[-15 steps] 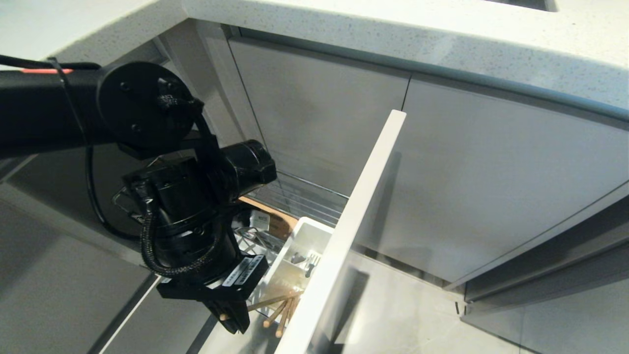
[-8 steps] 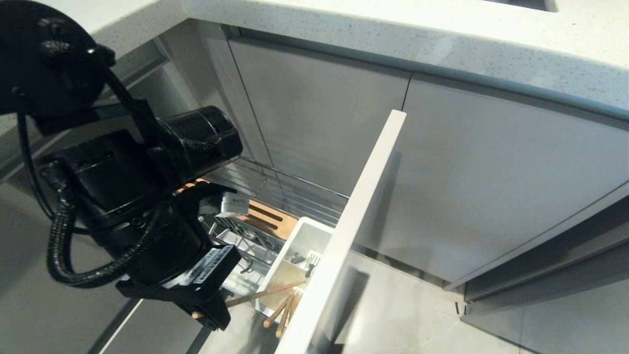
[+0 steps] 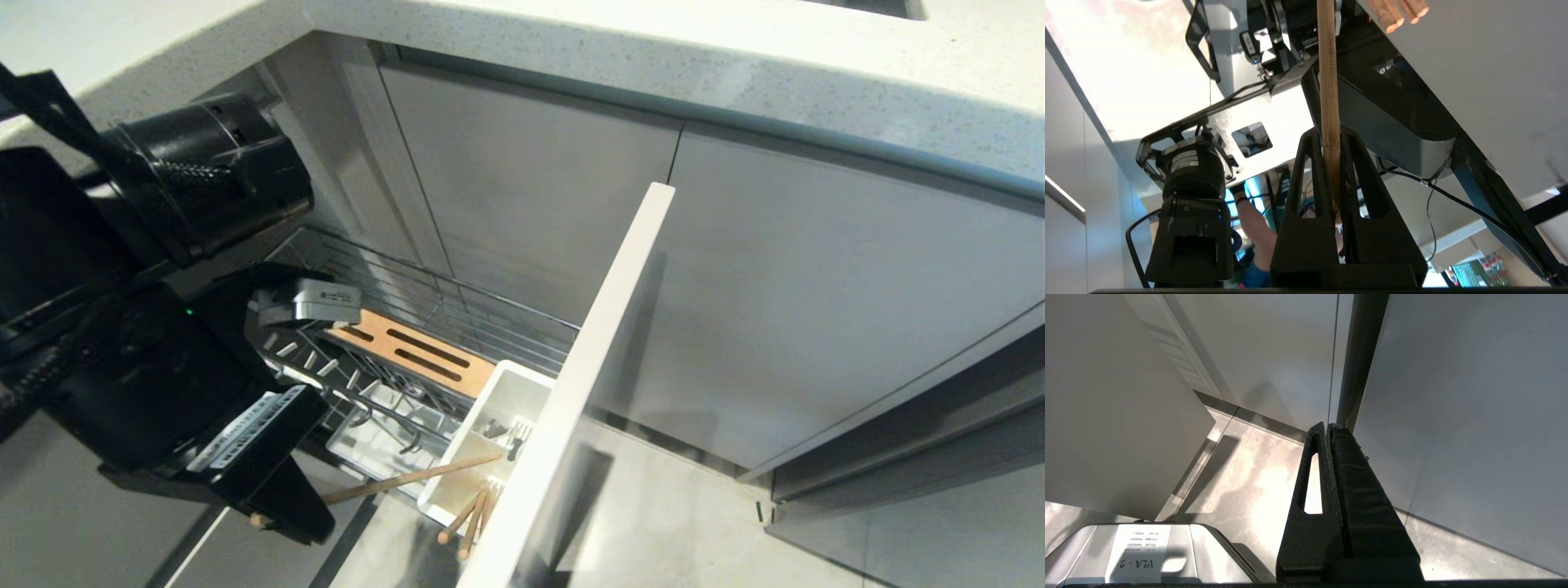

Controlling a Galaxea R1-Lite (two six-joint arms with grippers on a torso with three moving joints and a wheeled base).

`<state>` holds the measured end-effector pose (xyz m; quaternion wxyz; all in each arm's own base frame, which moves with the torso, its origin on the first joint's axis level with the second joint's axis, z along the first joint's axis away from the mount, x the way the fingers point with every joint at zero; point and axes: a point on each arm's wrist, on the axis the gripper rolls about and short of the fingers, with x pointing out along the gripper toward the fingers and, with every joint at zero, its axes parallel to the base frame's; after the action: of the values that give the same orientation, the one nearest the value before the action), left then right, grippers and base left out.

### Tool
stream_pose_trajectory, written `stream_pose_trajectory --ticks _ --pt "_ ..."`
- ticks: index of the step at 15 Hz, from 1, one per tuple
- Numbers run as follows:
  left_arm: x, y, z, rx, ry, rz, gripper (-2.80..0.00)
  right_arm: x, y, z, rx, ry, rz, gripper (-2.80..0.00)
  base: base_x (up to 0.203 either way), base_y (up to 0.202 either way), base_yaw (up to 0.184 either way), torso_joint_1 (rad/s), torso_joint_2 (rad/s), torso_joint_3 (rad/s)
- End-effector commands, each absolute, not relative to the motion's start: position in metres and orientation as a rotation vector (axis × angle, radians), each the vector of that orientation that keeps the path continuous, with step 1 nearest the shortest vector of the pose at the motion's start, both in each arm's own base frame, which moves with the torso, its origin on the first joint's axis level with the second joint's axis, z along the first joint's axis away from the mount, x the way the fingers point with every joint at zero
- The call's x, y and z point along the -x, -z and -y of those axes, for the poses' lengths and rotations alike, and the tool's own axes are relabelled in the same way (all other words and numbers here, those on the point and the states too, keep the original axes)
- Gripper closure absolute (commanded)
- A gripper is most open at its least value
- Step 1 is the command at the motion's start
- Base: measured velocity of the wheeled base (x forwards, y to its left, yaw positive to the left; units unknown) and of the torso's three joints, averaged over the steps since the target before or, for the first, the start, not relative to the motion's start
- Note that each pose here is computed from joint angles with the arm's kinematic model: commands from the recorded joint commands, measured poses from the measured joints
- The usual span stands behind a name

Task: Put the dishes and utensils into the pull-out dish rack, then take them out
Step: Take the chopsticks out of the cupboard

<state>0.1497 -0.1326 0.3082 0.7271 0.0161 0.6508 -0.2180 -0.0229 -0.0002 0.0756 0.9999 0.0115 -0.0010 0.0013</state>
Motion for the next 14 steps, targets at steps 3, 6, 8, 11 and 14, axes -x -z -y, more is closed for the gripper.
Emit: stream_pose_trajectory --ticks 3,6,8,11,14 --pt "-0.14 -0.316 0.124 -0.038 0.508 -1.396 0.0 0.023 -0.075 0.0 -0.023 -0.003 0.0 0.0 0.0 0.0 0.0 0.0 0.0 0.0" --pt "-0.138 -0.319 0.121 -0.069 0.507 -1.363 0.0 0.023 -0.075 0.0 -0.023 -0.003 0.0 0.0 0.0 0.0 0.0 0.0 0.0 0.0" --pt "-0.136 -0.322 0.117 -0.088 0.514 -1.338 0.0 0.023 -0.075 0.0 -0.023 -0.003 0.0 0.0 0.0 0.0 0.0 0.0 0.0 0.0" --pt "-0.129 -0.327 0.111 -0.111 0.523 -1.297 0.0 0.023 -0.075 0.0 -0.023 -0.003 0.0 0.0 0.0 0.0 0.0 0.0 0.0 0.0" --pt "-0.12 -0.335 0.103 -0.12 0.561 -1.24 0.0 0.023 -0.075 0.0 -0.023 -0.003 0.0 0.0 0.0 0.0 0.0 0.0 0.0 0.0"
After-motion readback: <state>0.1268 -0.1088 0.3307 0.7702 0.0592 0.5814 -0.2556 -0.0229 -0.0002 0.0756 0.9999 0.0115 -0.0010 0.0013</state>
